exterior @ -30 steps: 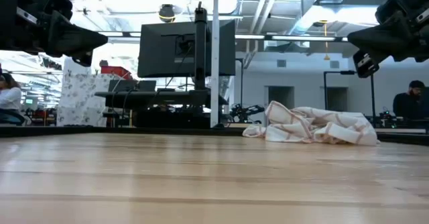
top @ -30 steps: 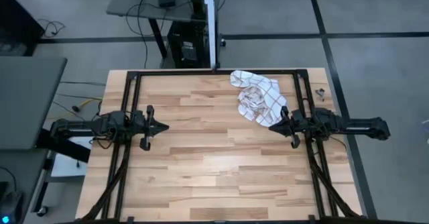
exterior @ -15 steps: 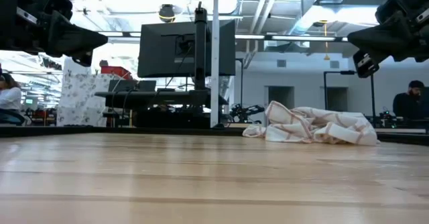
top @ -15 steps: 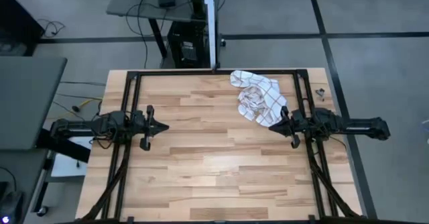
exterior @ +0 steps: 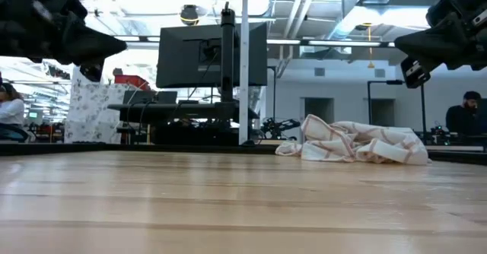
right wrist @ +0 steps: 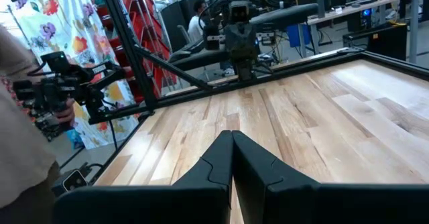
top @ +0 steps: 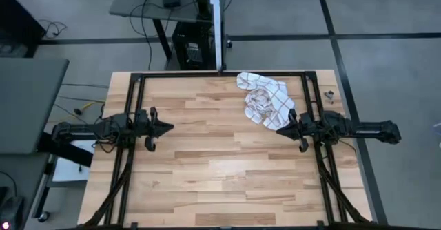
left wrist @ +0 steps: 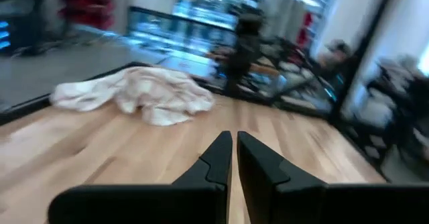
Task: Roll towel
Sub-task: Fold the white stripe kitchen towel
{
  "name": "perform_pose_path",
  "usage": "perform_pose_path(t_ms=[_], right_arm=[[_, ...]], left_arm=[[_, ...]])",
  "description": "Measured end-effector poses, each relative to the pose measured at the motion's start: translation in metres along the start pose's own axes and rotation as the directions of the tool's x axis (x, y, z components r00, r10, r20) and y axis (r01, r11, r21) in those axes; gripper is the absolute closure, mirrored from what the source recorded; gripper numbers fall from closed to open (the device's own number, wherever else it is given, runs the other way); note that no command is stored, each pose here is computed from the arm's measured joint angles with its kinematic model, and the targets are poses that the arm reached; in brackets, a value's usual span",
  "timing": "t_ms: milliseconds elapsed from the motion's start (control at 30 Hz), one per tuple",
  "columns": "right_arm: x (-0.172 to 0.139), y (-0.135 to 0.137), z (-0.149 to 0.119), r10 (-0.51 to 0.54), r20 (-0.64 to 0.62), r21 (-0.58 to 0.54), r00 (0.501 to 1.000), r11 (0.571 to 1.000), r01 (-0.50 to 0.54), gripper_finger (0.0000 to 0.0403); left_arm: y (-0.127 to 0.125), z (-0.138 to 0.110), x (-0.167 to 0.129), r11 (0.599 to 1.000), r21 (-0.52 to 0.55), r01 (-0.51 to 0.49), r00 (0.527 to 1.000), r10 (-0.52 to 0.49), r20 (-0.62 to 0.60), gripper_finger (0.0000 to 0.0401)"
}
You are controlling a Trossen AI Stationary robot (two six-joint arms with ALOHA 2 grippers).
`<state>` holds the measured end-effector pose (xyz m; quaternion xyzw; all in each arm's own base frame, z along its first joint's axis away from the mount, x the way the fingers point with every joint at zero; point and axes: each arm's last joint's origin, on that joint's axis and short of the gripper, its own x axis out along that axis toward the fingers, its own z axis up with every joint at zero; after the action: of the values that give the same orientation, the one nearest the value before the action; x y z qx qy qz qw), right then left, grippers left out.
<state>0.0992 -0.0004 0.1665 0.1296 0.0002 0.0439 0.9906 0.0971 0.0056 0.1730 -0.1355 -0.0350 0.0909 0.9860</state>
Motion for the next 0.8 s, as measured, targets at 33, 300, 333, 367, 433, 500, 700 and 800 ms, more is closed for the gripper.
perform_pose_path(t_ms=[33,300,333,367,433,500,700,800], right_arm=[[0.0,0.0,0.0,-0.001,0.0,-0.001,1.0,1.0,0.001,0.0403],[0.0,0.001,0.003,0.007,0.029,0.034,1.0,0.999,-0.008,0.0403],[0.0,0.002,0.008,0.019,0.085,0.066,0.996,0.998,-0.025,0.0403],[-0.001,0.003,0.014,0.033,0.143,0.103,0.989,0.994,-0.048,0.0403],[-0.004,0.006,0.028,0.055,0.289,0.18,0.956,0.977,-0.111,0.0403],[-0.009,0.005,0.041,-0.024,0.424,0.257,0.905,0.962,-0.095,0.0403],[-0.023,0.003,0.081,-0.336,0.634,0.378,0.696,0.921,0.1,0.0403],[-0.008,0.001,0.097,-0.405,0.493,0.348,0.77,0.903,0.253,0.0403]], left_arm=[[0.0,0.002,0.0,0.999,-0.023,-0.022,1.0,0.023,0.02,0.0393],[0.002,0.002,0.0,0.993,-0.09,-0.081,0.996,0.084,0.036,0.0393],[0.002,0.002,0.0,0.992,-0.092,-0.089,0.995,0.092,0.038,0.0393],[0.003,0.002,0.0,0.991,-0.098,-0.095,0.994,0.099,0.04,0.0393],[0.003,0.002,0.0,0.987,-0.11,-0.117,0.991,0.123,0.048,0.0393],[0.004,0.003,0.0,0.982,-0.128,-0.139,0.988,0.147,0.054,0.0393],[0.005,0.003,0.0,0.974,-0.154,-0.165,0.982,0.176,0.064,0.0393],[0.005,0.003,0.0,0.973,-0.161,-0.166,0.982,0.178,0.064,0.0393]])
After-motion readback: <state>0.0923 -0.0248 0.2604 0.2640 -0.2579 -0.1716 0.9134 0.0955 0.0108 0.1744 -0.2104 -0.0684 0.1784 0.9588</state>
